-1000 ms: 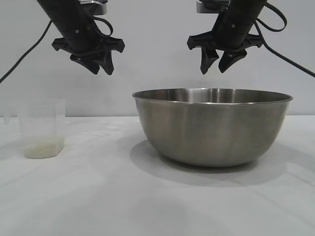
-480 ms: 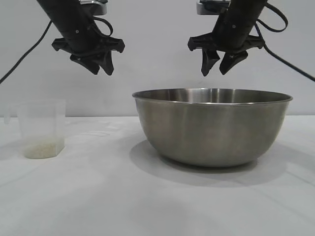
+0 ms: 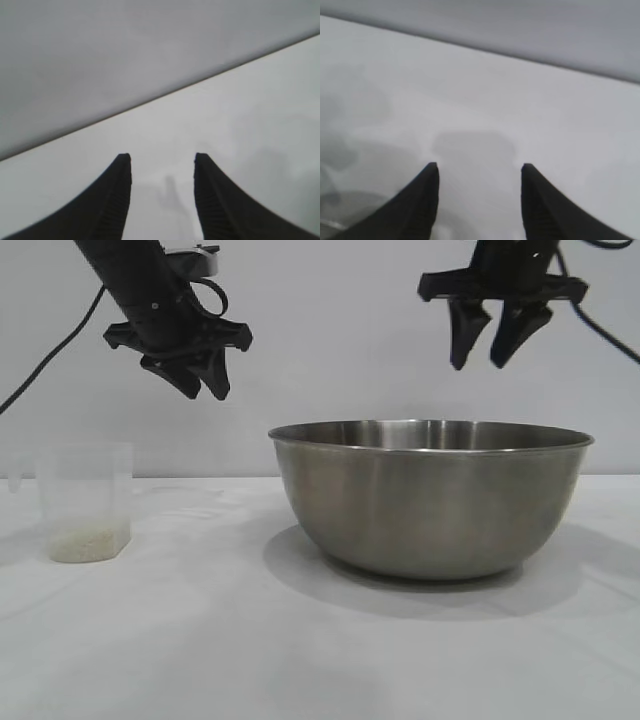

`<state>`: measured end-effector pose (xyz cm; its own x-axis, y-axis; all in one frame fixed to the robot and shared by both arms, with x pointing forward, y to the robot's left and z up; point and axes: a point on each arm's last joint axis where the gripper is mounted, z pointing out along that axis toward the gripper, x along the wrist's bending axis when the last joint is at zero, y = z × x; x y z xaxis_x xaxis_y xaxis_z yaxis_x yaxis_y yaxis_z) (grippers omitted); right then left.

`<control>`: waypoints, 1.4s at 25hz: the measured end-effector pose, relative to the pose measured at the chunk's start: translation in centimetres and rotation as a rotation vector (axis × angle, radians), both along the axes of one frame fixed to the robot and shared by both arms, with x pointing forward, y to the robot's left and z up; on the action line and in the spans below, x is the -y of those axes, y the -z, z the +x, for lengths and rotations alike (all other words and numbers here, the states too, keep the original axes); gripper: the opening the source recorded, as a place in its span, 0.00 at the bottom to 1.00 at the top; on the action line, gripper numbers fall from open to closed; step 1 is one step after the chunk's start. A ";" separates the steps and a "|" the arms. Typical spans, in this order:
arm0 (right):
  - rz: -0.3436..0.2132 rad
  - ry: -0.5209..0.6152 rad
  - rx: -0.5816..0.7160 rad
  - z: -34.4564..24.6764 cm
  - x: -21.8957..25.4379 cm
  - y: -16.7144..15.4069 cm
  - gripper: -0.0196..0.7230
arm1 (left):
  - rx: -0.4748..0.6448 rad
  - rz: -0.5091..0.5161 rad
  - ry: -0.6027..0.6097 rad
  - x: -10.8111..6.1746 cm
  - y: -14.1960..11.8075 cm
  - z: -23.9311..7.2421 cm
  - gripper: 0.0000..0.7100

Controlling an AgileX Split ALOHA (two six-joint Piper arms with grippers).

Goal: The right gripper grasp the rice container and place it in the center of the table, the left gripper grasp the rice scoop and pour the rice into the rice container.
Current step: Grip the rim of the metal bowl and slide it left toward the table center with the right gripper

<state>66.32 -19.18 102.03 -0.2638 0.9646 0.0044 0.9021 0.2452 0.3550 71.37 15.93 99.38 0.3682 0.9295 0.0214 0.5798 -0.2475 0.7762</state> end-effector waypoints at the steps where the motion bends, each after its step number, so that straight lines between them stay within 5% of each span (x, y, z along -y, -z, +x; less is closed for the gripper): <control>1: -0.002 0.000 -0.026 -0.4 0.1 -0.2 0.52 | 0.002 -0.003 -0.001 0.0 -0.3 -0.1 0.35; 9: -0.019 0.001 -0.145 -3.8 0.8 -1.7 0.52 | 0.013 -0.022 -0.010 -0.1 -1.6 -0.4 0.35; 29: 0.046 0.027 -0.288 -6.1 0.4 6.0 0.52 | 0.015 -0.023 -0.009 -0.1 -2.0 -0.6 0.35; 35: 0.035 0.002 -0.302 -6.1 -0.7 7.0 0.09 | 0.015 -0.023 -0.009 -0.1 -2.0 -0.6 0.35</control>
<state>60.24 -18.50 95.03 -0.2441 0.9629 0.1151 0.9685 0.2361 0.0791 70.78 16.06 101.40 0.3597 0.9331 0.0057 0.5702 -0.2246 0.7902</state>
